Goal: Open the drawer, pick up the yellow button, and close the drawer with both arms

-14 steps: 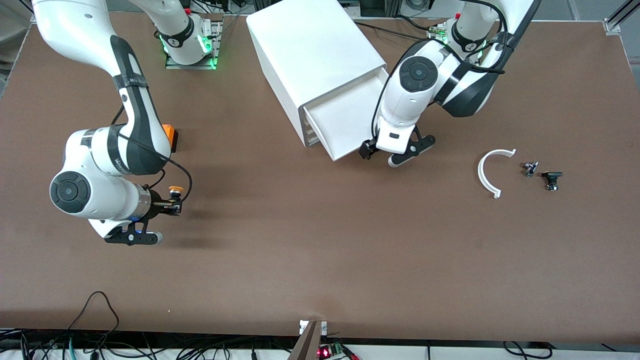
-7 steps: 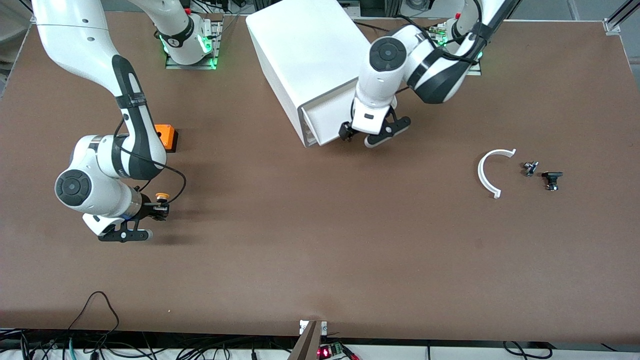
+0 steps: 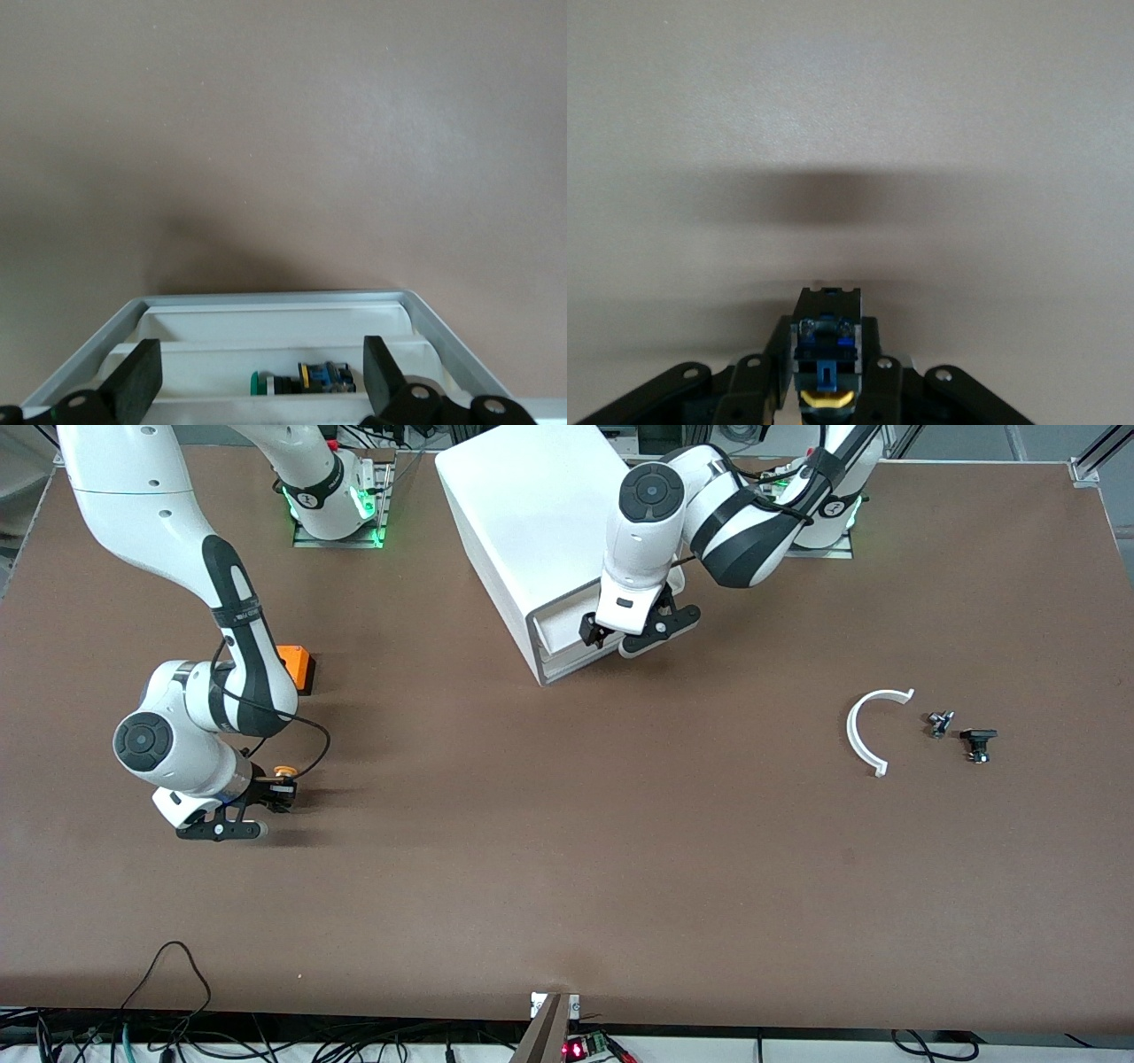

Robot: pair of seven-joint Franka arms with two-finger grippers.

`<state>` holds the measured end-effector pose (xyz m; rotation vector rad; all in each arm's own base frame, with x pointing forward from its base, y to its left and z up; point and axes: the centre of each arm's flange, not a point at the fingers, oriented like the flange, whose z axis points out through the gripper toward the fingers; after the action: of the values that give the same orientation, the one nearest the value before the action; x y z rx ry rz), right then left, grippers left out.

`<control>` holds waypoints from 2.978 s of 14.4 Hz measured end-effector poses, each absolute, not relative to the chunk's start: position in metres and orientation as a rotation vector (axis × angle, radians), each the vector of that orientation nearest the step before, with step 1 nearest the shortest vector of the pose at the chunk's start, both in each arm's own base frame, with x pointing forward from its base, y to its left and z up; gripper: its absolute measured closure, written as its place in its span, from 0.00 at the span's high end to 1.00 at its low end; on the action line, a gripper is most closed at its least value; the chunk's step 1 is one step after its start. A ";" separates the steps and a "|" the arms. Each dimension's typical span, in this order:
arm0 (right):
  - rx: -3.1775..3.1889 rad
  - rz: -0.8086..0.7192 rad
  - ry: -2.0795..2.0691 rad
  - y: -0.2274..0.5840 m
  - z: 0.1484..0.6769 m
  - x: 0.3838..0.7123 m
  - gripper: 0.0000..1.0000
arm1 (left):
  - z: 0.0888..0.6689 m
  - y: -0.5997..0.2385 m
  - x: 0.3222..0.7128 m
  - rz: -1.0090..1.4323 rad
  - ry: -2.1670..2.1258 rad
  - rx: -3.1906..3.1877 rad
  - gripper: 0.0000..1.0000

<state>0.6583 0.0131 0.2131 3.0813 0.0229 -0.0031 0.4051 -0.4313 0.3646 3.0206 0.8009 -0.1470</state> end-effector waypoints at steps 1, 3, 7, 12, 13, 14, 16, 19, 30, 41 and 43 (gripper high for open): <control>3.082 -0.003 0.020 0.012 0.213 0.658 0.38 | 0.365 -0.433 0.403 -0.150 0.801 3.021 1.00; 3.082 0.000 0.019 0.012 0.214 0.659 0.57 | 0.364 -0.434 0.401 -0.157 0.801 3.022 1.00; 3.090 0.061 0.019 0.014 0.242 0.666 0.96 | 0.363 -0.437 0.396 -0.201 0.813 3.012 1.00; 3.125 0.070 0.023 0.022 0.327 0.661 1.00 | 0.363 -0.442 0.386 -0.260 0.816 3.016 1.00; 3.134 0.054 0.024 0.023 0.344 0.656 1.00 | 0.363 -0.443 0.385 -0.278 0.823 3.010 1.00; 3.142 0.042 0.026 0.024 0.362 0.652 1.00 | 0.363 -0.443 0.384 -0.293 0.829 3.004 1.00; 3.158 0.034 0.034 0.027 0.397 0.642 1.00 | 0.363 -0.444 0.382 -0.304 0.827 3.004 1.00; 3.181 0.032 0.041 0.026 0.452 0.622 1.00 | 0.363 -0.444 0.381 -0.312 0.826 3.012 1.00; 3.157 -0.039 -0.057 0.032 0.585 0.593 1.00 | 0.368 -0.440 0.385 -0.391 0.744 3.080 1.00; 3.175 -0.027 0.034 0.034 0.610 0.579 1.00 | 0.406 -0.411 0.442 -0.352 0.813 2.999 1.00; 3.138 -0.025 0.042 0.032 0.610 0.579 1.00 | 0.428 -0.386 0.469 -0.363 0.702 3.022 1.00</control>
<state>0.5790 0.0324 0.6099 3.1380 0.0417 -0.0248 0.4686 -0.3858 0.4278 3.0223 0.7018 -0.3635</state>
